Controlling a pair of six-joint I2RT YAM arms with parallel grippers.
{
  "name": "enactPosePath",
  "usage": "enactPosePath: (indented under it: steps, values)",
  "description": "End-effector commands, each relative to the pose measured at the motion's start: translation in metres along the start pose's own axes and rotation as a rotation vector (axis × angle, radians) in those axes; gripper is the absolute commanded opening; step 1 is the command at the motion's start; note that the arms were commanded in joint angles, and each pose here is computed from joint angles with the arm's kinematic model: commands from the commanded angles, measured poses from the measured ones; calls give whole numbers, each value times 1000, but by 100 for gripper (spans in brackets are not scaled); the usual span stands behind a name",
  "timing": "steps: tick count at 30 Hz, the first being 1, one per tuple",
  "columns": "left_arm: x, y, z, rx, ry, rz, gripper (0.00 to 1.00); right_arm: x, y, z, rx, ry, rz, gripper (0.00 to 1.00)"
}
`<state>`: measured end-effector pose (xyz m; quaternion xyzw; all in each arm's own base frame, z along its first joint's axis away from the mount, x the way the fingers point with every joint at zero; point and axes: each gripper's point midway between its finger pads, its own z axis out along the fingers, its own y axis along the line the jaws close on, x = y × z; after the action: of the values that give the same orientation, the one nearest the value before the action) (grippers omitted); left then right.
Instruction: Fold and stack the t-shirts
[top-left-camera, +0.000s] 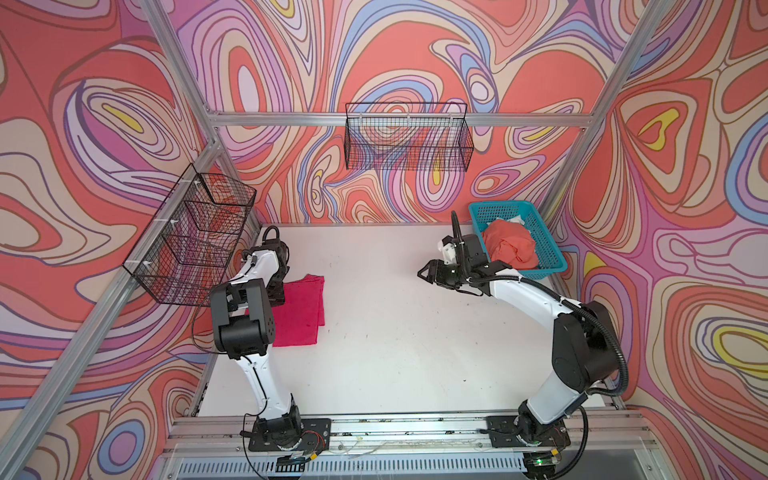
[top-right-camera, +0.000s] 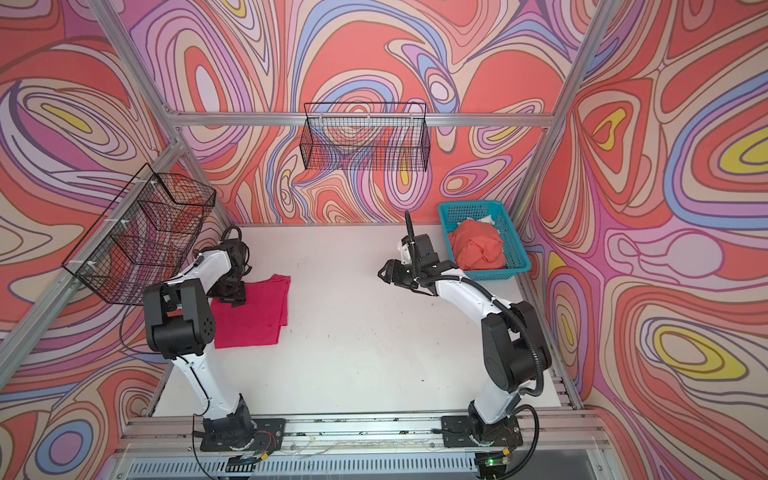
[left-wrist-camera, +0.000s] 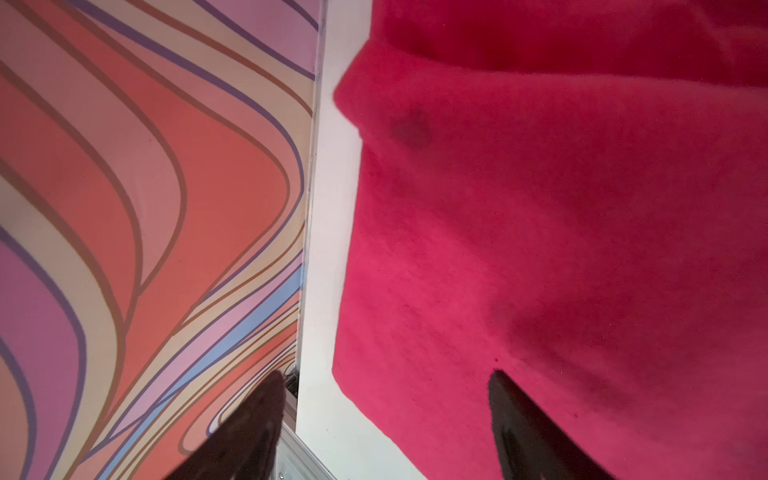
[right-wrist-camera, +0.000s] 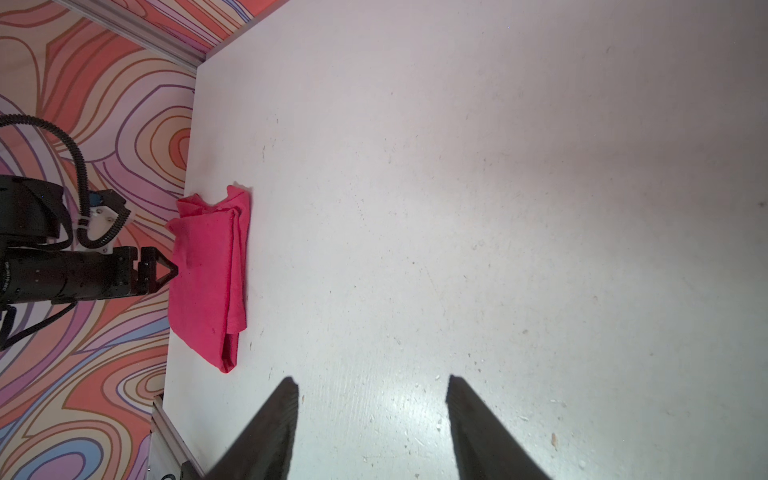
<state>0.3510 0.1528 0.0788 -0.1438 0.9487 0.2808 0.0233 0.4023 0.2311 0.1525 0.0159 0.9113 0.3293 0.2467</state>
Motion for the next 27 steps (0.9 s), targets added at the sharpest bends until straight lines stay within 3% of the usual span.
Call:
enactPosePath:
  steps: [1, 5, 8, 15, 21, 27]
  values:
    - [-5, -12, -32, 66, -119, -8, 89, 2, -7, -1, 23, -2, -16, 61]
    - [-10, -43, -66, 173, -294, 32, 92, 0, -17, -5, 85, -26, -56, 62]
    - [-10, -62, -95, 328, -425, 10, 94, -4, -32, -14, 158, -67, -103, 63]
    - [-5, -73, -140, 570, -715, -108, 100, -29, -75, -44, 353, -239, -238, 81]
    - [1, -78, -137, 604, -832, -155, 100, -57, -131, -69, 565, -401, -299, 97]
    - [13, -77, -124, 560, -1020, -169, 100, -68, -179, -88, 686, -597, -299, 98]
